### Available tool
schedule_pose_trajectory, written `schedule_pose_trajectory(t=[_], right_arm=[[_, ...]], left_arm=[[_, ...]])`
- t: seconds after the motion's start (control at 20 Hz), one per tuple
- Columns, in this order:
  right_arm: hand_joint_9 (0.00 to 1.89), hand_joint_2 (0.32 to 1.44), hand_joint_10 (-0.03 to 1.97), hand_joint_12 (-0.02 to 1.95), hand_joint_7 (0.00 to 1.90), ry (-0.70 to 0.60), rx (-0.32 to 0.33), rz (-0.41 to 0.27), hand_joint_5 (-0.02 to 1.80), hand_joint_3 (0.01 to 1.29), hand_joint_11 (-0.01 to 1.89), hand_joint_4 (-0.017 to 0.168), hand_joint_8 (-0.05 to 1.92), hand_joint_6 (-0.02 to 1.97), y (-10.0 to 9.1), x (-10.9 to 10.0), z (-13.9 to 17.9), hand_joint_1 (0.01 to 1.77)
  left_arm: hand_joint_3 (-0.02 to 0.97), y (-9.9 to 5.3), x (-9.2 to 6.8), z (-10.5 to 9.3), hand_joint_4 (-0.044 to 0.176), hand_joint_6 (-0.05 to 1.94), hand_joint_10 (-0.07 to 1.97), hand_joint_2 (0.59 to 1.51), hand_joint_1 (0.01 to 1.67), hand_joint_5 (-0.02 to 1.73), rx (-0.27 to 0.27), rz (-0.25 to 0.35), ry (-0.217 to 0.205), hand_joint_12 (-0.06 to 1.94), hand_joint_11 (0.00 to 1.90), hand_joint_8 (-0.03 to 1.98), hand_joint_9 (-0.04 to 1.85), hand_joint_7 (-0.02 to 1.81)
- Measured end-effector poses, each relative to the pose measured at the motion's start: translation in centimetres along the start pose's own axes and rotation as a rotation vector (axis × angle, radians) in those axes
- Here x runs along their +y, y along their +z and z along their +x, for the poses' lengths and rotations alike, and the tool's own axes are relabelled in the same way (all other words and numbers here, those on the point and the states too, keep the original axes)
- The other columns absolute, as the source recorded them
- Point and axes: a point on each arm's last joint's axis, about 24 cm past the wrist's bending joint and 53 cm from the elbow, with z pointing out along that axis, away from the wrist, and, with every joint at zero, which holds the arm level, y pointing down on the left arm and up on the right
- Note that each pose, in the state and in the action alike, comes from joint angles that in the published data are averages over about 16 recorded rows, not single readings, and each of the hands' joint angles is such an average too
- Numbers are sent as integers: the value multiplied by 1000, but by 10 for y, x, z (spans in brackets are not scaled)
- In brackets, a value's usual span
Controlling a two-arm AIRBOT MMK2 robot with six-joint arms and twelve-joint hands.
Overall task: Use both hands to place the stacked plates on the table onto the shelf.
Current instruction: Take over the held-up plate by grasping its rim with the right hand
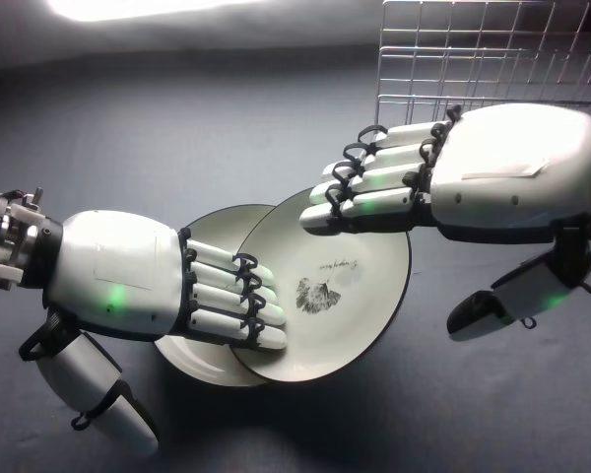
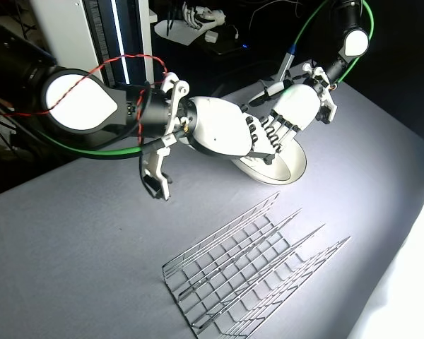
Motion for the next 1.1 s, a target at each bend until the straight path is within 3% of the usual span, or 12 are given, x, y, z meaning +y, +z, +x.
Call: schedule_pose_trajectory(t=[1.1], right_arm=[[98, 917, 17, 719, 97, -2, -5, 1, 130, 14, 20, -3, 7, 19, 1, -1, -3, 1071]], left_arm=[[1, -1, 1, -1, -7, -33, 9, 1093, 14, 43, -2, -2, -1, 87, 21, -15, 58, 12]])
